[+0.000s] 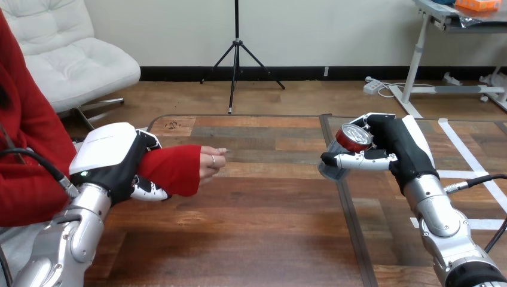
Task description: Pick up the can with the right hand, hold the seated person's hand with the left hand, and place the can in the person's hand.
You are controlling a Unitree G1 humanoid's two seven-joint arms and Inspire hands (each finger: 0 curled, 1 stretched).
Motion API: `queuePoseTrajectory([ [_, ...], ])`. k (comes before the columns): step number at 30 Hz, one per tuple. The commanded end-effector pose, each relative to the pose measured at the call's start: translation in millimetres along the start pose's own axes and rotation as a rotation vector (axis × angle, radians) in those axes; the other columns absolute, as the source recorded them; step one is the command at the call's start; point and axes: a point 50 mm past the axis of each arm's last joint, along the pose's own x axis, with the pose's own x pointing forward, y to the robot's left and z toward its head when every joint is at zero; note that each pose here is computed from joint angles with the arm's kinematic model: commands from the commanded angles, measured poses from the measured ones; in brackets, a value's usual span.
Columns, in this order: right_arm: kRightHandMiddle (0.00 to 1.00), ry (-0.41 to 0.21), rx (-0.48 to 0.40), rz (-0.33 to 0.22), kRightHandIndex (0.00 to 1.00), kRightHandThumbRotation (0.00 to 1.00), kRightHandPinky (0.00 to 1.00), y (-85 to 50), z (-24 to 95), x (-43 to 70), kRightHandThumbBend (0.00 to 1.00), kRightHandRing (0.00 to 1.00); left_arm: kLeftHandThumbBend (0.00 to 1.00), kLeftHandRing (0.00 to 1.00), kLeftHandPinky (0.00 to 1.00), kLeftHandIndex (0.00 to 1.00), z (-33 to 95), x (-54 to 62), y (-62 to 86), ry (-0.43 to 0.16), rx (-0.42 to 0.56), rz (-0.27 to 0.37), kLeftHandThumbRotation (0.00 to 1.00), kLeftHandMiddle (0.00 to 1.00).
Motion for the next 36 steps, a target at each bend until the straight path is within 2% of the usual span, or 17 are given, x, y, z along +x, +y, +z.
queuePoseTrajectory([
  [1, 0.41, -0.178, 0.005, -0.072, 0.43, 0.00, 0.32, -23.4, 49.3, 23.2, 0.84, 0.36, 0.72, 0.44, 0.35, 0.50, 17.4, 9.2, 34.8, -0.079, 0.026, 0.113, 0.00, 0.49],
  [36, 0.42, -0.167, 0.008, -0.079, 0.44, 0.00, 0.32, -26.2, 47.8, 22.8, 0.82, 0.37, 0.73, 0.51, 0.42, 0.58, 16.9, 8.0, 36.3, -0.069, 0.040, 0.088, 0.01, 0.56],
])
